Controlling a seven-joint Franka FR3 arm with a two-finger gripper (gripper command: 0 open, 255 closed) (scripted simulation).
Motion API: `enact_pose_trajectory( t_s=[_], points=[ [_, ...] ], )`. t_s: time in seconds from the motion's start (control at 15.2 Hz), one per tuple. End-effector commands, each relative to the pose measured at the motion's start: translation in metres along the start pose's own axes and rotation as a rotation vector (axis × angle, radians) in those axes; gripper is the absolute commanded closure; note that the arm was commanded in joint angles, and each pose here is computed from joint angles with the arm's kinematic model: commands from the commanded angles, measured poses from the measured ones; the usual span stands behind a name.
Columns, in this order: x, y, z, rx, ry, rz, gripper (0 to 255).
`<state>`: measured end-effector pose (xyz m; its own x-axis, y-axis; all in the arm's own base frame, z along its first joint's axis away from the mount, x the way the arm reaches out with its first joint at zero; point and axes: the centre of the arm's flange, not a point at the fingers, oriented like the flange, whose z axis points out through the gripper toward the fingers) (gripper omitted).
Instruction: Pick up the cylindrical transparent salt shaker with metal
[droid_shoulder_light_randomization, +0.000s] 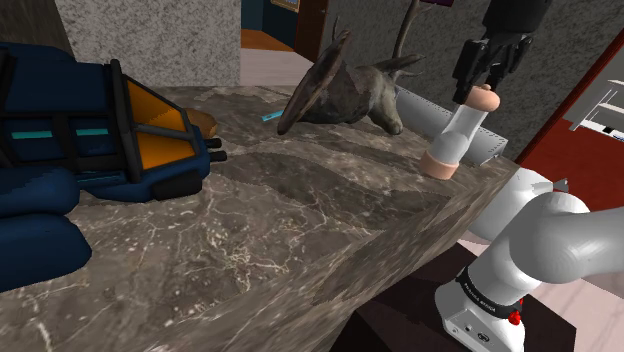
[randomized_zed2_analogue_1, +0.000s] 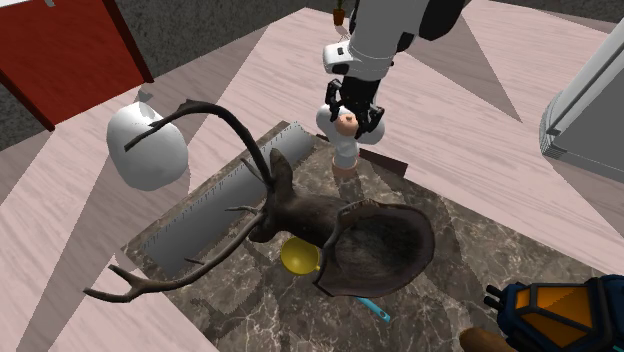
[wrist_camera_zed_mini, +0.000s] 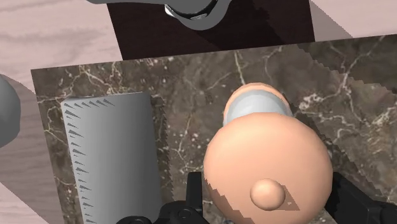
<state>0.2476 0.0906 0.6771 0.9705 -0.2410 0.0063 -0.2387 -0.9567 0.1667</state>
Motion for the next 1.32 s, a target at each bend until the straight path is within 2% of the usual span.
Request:
enact_pose_trajectory(
  t_s=[0.0,0.13,1.12,1.25],
  points=[
    [0.001,0.0,0.001,-0.001,-0.004,0.0,255],
    [-0.001,-0.002,0.002,-0.001,-0.004,0.0,255],
    [0.0,0.012,-0.076,-0.001,-0.004,0.0,255],
    [0.0,0.012,-0.077,-0.001,-0.004,0.0,255]
  ],
)
